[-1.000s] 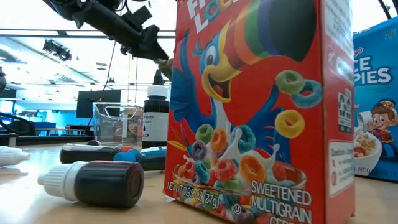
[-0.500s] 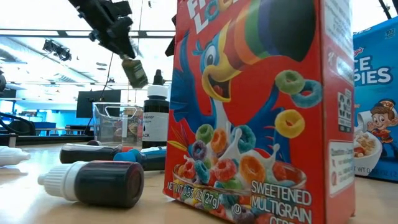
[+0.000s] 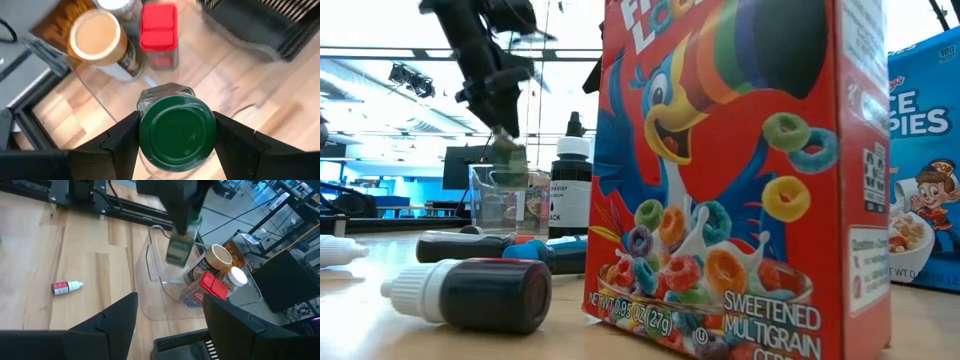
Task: Pick & Place Kitchen Items
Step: Put the green spice bottle into the transparent bin
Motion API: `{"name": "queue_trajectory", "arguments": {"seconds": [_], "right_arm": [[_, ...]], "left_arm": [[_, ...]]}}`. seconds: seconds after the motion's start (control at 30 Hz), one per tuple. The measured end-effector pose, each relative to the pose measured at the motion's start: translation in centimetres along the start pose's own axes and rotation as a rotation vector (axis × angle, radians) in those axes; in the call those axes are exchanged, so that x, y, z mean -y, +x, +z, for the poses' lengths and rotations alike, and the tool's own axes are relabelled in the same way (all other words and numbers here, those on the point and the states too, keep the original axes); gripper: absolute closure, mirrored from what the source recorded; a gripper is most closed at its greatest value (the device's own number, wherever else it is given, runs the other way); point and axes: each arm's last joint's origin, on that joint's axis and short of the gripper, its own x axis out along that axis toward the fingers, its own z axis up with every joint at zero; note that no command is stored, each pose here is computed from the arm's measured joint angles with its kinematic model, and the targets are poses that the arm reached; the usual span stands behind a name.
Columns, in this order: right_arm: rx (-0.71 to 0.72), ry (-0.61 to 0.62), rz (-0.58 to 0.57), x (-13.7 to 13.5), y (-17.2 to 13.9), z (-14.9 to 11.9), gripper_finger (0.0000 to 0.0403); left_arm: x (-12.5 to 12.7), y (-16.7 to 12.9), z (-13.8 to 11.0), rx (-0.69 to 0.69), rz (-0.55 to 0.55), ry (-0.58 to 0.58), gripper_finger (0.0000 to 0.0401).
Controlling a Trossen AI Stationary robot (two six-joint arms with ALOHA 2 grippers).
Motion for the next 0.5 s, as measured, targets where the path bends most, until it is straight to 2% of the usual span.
{"name": "queue_trajectory", "arguments": {"seconds": [0.13, 0.3, 0.5], "right_arm": [[0.000, -0.024, 0.000, 0.0, 0.0, 0.0, 0.0168], [0.000, -0.028, 0.001, 0.0, 0.0, 0.0, 0.0168], [0.001, -0.052, 0.001, 0.0, 0.0, 0.0, 0.0168]], "left_arm": [[-0.5, 2.4, 0.4, -0.093, 0.028, 0.013, 0.0173], [-0.6, 4.7, 0.8, -0.171, -0.110, 0.011, 0.0172], [-1.3, 7.1, 1.2, -0.224, -0.105, 0.035, 0.0172]]}}
